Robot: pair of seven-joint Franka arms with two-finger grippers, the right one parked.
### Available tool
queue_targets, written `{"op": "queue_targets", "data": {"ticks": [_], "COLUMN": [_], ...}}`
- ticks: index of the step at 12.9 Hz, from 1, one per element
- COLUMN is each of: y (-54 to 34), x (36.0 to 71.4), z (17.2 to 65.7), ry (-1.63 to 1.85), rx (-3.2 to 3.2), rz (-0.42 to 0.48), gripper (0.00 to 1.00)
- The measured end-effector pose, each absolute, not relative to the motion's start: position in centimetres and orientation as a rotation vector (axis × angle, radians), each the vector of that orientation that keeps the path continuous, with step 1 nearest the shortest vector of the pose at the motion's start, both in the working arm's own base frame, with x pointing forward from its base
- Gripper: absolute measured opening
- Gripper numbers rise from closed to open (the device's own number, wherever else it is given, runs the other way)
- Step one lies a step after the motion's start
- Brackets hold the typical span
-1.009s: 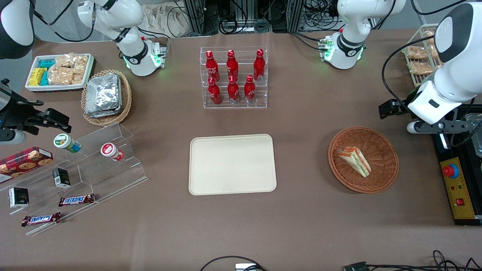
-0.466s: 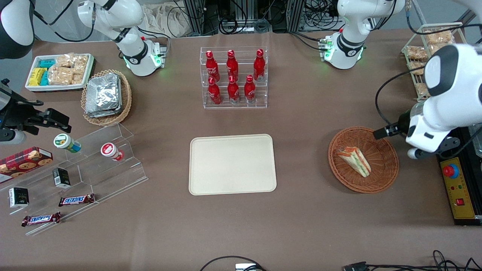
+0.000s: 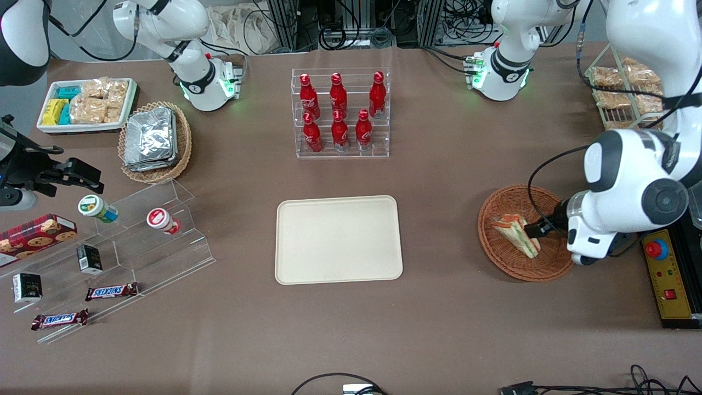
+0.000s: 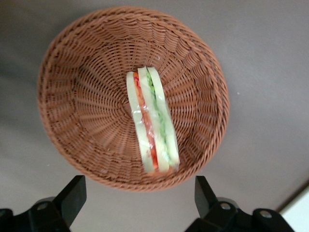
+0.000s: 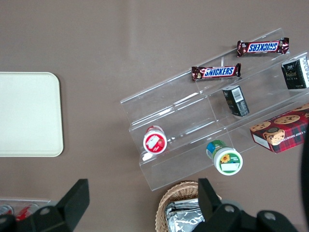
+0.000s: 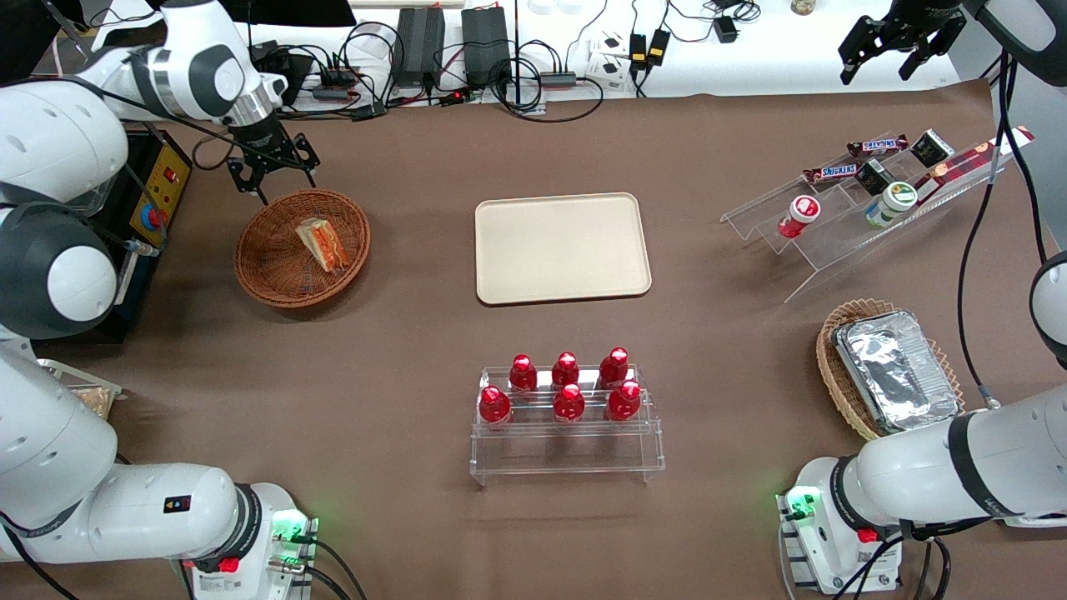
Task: Place sandwich from basket to tray
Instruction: 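Lower the left gripper and grasp the wrapped sandwich in the basket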
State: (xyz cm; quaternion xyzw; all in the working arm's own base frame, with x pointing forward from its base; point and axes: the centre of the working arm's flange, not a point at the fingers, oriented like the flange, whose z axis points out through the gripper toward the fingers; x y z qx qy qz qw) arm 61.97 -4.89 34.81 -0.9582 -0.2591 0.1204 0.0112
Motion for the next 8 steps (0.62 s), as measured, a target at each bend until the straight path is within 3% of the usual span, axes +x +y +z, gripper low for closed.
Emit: {"op": "queue_targets", "data": {"ticks": [8], "y": [-5.3], "x": [63.0], "z": [25.2], "ry": [-0.923], "rx": [-2.938], "rz": [0.438], "gripper": [0.99]}}
